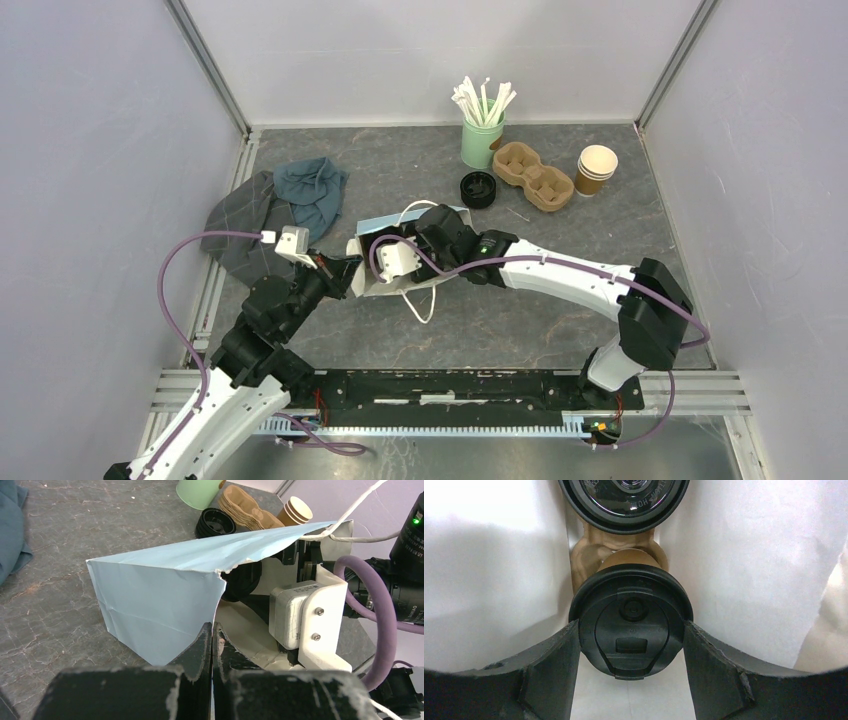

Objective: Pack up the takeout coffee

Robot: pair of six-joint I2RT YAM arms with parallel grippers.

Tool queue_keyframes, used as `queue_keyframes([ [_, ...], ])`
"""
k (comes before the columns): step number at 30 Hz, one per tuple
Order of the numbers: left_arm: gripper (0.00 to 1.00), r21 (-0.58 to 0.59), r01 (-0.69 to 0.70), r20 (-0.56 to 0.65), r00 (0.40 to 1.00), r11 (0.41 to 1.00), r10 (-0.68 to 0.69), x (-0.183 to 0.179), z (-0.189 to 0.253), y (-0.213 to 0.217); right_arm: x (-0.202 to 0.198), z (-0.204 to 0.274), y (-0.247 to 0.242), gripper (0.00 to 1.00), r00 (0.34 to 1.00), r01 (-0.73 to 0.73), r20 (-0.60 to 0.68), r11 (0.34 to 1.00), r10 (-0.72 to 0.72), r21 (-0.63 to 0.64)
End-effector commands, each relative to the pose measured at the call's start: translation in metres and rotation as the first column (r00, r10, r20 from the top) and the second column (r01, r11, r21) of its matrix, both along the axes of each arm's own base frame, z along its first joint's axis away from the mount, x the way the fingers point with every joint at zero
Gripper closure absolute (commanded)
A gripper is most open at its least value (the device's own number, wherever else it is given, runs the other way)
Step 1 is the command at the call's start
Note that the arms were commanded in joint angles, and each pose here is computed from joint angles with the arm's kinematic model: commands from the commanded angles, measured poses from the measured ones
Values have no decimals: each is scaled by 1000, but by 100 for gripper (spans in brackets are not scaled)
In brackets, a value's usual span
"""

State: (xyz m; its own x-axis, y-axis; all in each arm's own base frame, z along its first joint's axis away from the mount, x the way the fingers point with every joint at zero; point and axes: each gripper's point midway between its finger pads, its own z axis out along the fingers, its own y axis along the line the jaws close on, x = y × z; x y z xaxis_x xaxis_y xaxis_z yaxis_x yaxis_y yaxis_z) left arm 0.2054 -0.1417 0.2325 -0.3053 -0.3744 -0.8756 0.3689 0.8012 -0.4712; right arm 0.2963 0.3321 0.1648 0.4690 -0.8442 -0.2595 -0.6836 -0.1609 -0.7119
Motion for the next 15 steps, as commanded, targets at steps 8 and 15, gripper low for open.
queue_keyframes([
  [8, 98, 8, -9, 19, 1000, 1000, 9, 2, 7, 2, 21, 16, 3, 100, 995, 30, 96, 999, -32, 27],
  [15, 98, 6, -9, 15, 1000, 1000, 8, 2, 8, 1, 21, 7, 10, 100, 998, -1, 62, 998, -3, 64],
])
